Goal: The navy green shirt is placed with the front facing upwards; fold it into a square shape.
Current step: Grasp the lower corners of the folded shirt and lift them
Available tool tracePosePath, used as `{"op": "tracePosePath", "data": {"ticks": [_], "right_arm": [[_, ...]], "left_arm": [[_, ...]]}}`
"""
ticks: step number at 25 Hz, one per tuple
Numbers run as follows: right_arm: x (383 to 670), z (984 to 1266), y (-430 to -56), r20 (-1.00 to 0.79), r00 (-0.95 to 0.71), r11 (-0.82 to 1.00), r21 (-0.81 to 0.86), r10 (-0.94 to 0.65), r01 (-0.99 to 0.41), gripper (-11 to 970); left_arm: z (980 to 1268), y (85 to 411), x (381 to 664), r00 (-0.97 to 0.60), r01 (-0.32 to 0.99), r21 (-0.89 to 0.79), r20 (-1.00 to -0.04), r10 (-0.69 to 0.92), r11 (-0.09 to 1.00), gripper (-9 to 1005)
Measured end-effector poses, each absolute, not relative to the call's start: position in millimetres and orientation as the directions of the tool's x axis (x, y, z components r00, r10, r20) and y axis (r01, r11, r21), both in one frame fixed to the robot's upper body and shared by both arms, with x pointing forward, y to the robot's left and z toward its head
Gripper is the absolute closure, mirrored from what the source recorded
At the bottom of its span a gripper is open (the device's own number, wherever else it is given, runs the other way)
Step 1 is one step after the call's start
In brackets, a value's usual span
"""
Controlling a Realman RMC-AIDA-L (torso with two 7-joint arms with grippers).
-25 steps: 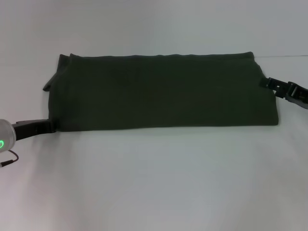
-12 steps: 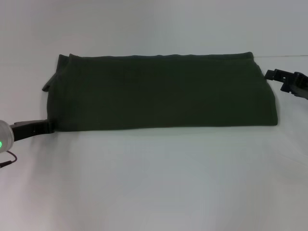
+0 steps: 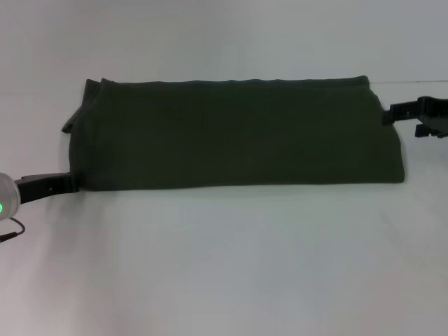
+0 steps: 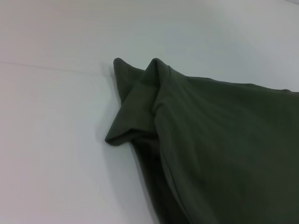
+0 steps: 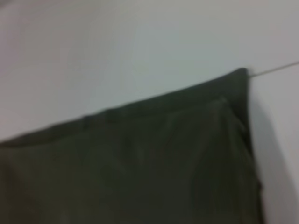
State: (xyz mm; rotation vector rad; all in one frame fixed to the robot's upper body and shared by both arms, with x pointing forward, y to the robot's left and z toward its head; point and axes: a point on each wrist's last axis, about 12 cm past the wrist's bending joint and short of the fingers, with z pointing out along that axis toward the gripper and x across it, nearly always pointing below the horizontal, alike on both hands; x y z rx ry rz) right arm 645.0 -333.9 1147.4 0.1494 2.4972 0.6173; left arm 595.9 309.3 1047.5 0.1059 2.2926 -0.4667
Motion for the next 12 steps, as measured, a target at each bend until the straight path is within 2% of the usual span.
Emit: {"op": "tracePosePath", "data": {"ticks": [7,12], "right_arm": [[645.7,1141.6,-331.3,-0.468,-0.865,0.926,0.377,0.18,-0.011,89],[642.9,1126.4,-330.9,-0.462,-0.867,0.93,0.369,0.188,0.006,91]], "left_arm": [[1046.9,309.7,595.3,-0.696,0.219,-0.3,-0.715,-0.067,0.929,960],[1046.6,309.3,595.1,-0.698,0.22,-0.301,-0.713,-0.066,0.928,960]]}}
